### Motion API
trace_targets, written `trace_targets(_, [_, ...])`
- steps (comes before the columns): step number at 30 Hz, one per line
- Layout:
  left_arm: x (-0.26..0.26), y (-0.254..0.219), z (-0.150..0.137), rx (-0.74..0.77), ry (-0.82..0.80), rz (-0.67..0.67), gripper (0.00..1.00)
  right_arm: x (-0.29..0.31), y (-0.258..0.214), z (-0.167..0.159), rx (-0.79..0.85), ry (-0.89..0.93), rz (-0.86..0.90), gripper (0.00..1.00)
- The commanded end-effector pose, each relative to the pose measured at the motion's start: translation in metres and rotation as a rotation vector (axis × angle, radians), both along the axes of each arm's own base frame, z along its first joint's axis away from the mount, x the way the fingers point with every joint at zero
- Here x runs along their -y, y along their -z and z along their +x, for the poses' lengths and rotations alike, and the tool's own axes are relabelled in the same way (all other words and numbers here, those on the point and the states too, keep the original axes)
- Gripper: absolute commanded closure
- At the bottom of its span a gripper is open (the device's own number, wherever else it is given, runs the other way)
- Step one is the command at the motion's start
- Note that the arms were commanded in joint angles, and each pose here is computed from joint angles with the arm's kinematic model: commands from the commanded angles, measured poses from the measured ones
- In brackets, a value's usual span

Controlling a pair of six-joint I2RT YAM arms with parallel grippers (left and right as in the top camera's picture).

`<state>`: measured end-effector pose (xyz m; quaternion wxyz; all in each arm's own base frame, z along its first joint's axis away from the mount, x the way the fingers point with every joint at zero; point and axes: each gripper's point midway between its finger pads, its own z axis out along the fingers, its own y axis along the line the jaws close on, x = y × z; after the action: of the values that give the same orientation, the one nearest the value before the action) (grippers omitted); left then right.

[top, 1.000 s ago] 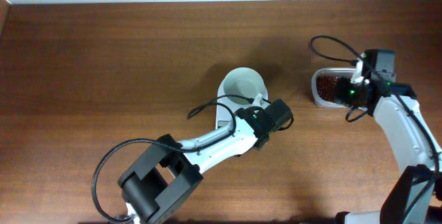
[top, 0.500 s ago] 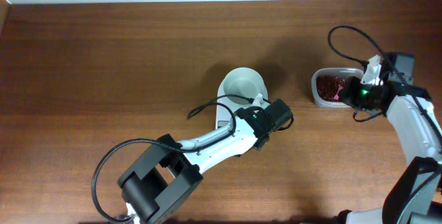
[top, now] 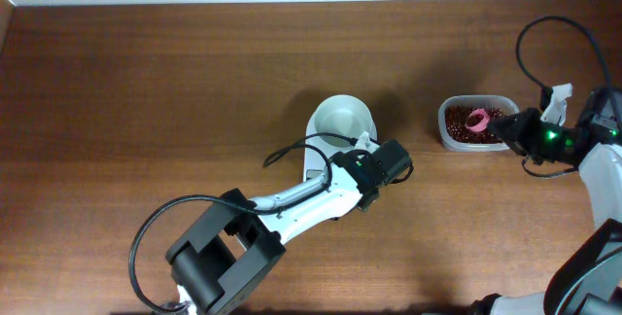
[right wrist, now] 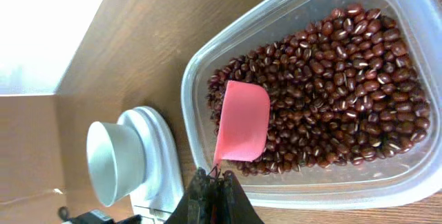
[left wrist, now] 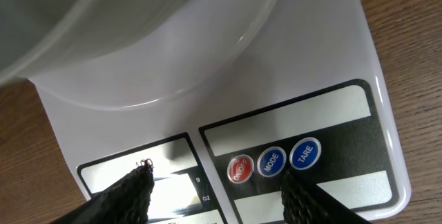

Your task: Scoop and weigh 50g on scale

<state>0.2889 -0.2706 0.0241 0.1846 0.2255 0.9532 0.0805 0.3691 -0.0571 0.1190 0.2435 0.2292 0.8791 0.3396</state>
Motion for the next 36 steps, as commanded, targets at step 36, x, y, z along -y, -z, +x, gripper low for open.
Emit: trace_targets(36, [-0.008,0.012,-0.012,-0.062,0.007,0.036,0.34,-0.112,-0.064,-0.02,0.195,-0.377,0.495,0.96])
